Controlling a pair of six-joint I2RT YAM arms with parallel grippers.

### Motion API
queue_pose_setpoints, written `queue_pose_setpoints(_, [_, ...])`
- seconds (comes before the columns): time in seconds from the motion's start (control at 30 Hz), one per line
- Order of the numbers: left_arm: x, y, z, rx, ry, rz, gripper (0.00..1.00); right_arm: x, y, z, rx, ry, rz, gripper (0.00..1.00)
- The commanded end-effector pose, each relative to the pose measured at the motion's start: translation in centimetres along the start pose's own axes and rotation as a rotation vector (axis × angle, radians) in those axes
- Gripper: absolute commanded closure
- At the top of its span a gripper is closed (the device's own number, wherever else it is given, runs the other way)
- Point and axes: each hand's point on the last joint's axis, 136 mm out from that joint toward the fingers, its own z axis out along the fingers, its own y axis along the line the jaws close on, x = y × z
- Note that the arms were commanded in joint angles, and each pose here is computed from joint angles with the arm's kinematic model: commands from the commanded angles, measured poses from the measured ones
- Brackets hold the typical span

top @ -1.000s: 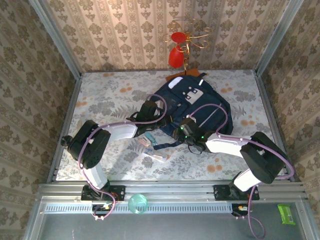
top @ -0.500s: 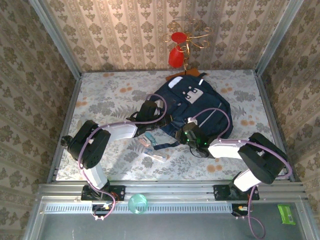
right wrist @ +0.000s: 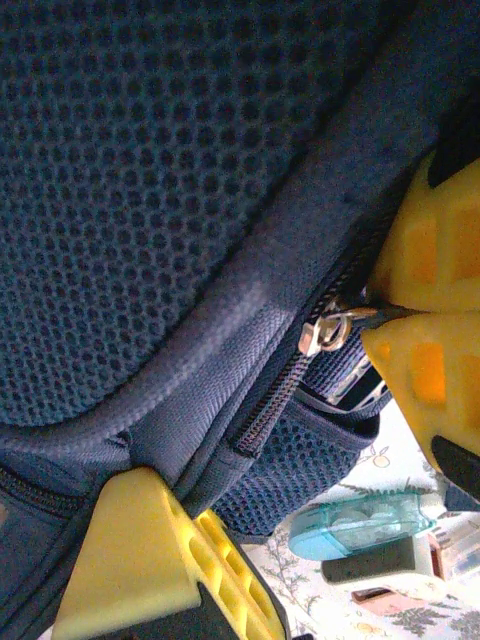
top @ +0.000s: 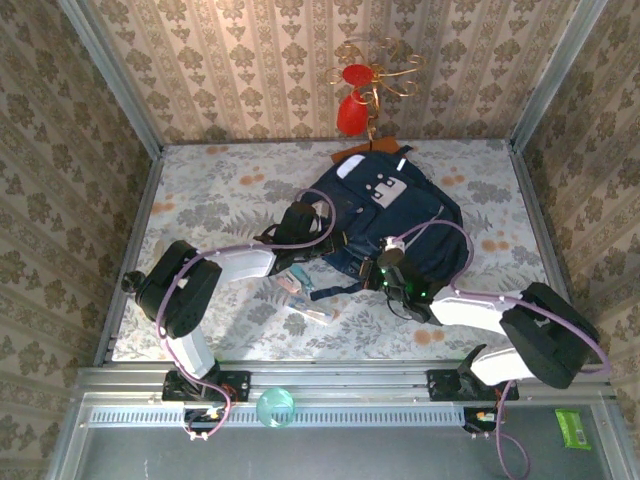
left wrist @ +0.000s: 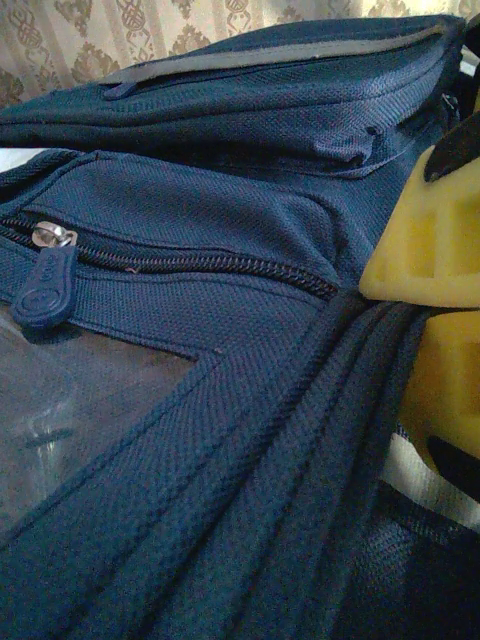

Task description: Pack the student bag

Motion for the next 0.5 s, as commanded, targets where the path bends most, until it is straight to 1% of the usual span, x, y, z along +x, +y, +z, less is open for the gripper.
queue_pose_setpoints(0.0, [0.5, 0.7, -0.1, -0.038, 0.030, 0.020, 1.00, -1.0, -3.3, -1.2, 0.156, -0.044, 0.034, 1.00])
queue_pose_setpoints(0.13, [0.2, 1.5, -0.2, -0.061, 0.020, 0.018, 1.00, -0.4, -4.3, -2.2, 0.209, -0.005, 0.030, 1.00])
queue_pose_setpoints(0.3, [-0.4, 2.6, -0.3, -0.091, -0.001, 0.021, 1.00, 1.0, -5.1, -3.6, 0.242, 0.091, 0.028, 1.00])
queue_pose_setpoints(0.47, [-1.3, 3.0, -0.4, -0.094, -0.017, 0.022, 1.00, 2.0, -7.6, -5.3, 0.324, 0.170, 0.031, 1.00])
